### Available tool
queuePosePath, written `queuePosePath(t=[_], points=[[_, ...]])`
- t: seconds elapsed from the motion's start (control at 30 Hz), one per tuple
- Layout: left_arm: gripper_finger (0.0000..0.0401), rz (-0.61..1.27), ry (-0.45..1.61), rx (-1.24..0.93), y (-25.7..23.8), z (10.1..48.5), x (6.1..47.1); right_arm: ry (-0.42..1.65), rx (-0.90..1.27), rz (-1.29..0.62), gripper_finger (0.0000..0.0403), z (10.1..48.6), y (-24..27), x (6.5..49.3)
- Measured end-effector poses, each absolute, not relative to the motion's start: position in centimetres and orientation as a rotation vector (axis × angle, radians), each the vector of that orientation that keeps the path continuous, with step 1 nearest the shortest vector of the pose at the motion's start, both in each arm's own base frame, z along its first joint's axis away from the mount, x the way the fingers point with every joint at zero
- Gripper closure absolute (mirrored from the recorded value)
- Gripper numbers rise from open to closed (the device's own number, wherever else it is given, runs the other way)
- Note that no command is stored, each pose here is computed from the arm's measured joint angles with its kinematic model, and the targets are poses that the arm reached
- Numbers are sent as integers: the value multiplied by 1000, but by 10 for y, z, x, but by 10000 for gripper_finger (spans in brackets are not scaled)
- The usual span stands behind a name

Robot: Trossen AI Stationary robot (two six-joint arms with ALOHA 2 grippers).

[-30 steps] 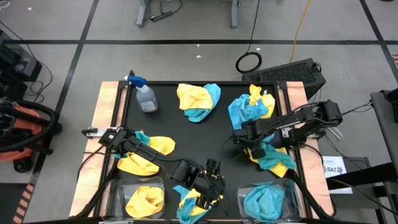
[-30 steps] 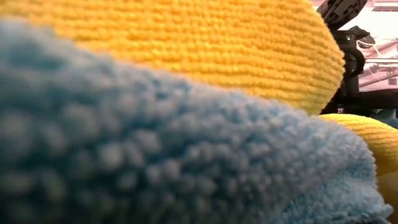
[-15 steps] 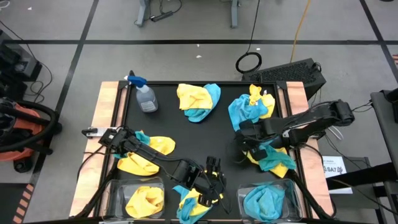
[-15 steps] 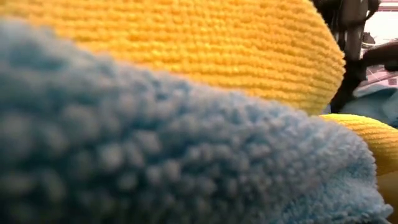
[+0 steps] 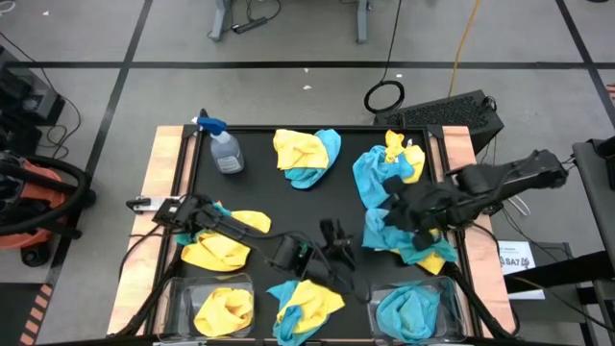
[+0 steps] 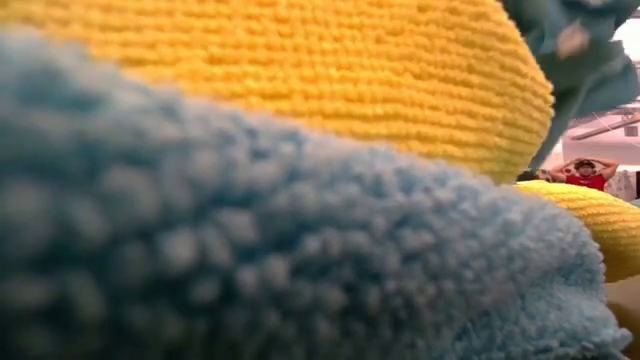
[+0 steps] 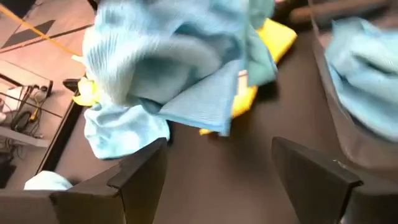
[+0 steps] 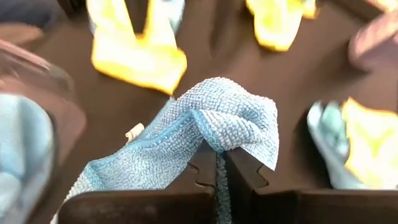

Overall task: Sort microfiber towel by color & place in baskets
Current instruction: Put the blue towel into the right transparent bin

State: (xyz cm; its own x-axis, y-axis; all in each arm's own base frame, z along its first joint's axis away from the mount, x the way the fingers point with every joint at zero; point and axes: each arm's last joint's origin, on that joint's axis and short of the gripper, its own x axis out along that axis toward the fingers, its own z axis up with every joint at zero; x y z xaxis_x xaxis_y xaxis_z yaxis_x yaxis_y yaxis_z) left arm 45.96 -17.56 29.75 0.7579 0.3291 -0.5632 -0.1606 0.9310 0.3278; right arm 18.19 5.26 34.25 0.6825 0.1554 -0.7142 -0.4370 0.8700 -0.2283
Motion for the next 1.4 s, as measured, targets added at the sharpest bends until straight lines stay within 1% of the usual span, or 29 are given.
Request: queuePosePath(t=[0.17, 0.3, 0.57, 0.63, 0.83, 1.1, 1.4], points=[[107, 294, 576, 228, -165, 301, 473, 624, -401, 412, 399, 365, 59, 168], [107, 274, 520, 234, -161, 302, 481, 531, -372, 529, 399, 374, 68, 162], [107, 72, 584, 293, -174, 297, 477, 499, -269, 861, 399, 376, 98, 150], [107, 47, 618, 329, -178, 294, 474, 499, -254, 934, 399, 376, 107, 148], [107, 33, 661, 353, -182, 291, 469, 501, -262, 1063, 399, 371, 137, 148], [107, 34, 659, 353, -182, 291, 469, 638, -316, 1118, 399, 343, 175, 161], [107, 34, 696, 368, -181, 288, 467, 868, -374, 1116, 399, 291, 211, 188]])
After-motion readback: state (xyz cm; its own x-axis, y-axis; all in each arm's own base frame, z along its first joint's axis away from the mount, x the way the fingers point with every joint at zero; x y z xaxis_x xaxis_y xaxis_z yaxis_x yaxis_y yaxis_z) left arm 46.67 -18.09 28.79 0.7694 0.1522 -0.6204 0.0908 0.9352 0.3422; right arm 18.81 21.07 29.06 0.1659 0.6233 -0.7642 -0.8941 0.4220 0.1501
